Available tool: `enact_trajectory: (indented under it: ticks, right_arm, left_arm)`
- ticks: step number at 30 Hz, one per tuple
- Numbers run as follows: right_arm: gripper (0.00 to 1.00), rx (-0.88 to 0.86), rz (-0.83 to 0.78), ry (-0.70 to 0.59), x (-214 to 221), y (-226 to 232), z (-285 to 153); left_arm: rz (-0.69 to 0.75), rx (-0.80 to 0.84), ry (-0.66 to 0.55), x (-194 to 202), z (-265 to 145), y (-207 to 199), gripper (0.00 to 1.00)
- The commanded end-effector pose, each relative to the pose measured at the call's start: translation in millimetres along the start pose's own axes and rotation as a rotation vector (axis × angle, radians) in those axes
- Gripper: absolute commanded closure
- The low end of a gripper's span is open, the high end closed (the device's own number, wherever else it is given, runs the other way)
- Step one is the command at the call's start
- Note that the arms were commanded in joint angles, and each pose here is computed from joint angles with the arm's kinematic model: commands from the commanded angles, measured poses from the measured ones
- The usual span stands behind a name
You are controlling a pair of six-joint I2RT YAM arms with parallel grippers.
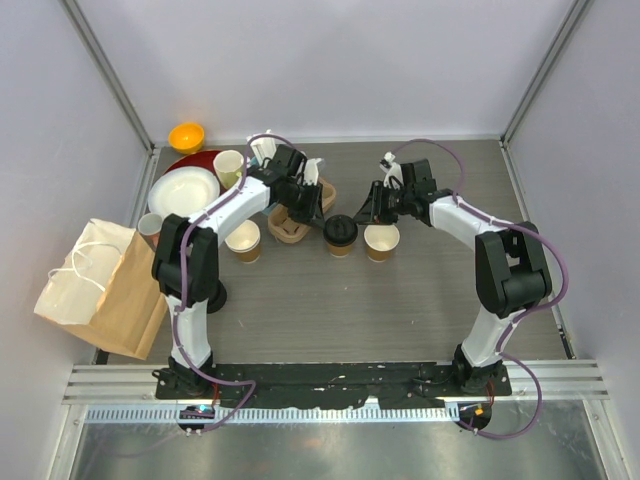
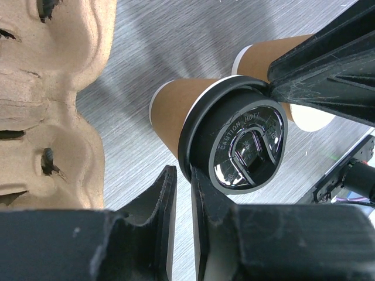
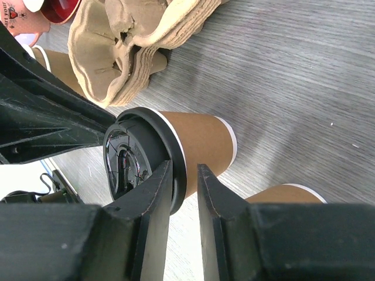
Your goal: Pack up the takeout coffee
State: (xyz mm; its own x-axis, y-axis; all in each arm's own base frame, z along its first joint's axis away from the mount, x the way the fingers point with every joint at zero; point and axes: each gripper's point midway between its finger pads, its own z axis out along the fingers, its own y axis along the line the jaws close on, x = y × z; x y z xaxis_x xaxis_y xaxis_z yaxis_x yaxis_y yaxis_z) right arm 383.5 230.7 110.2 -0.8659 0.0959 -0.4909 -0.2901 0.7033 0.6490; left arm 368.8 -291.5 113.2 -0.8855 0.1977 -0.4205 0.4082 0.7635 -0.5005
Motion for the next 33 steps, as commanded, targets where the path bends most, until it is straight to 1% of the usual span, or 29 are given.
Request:
enact_trajectory:
  ticks: [1,5,8,14,21,26,33]
  right_arm:
    - [0.71,-0.009,-0.003,0.041,18,-3,4]
    - [0.73,0.000,-0.002,0.046,25,-7,6]
    - [0.79,0.015,-0.007,0.040,28,-11,7]
    - [0.85,0.036,-0.014,0.047,36,-18,9]
    - [0.91,0.053,-0.016,0.053,43,-24,10]
    - [0.99,0.073,-0.017,0.062,50,-30,11]
    - [0.99,0.111,-0.015,0.067,58,-41,12]
  left_arm:
    - [-0.011,0.009,0.012,6,8,2,0.82]
    - [-0.021,0.013,0.013,9,10,3,0.83]
    - [-0.020,0.012,0.014,10,11,4,0.83]
    - [-0.035,0.006,0.030,17,15,7,0.87]
    - [-0.041,-0.020,0.039,24,20,15,1.00]
    - [-0.044,-0.046,0.056,33,24,23,1.00]
    - [-0.040,-0.069,0.073,43,29,28,1.00]
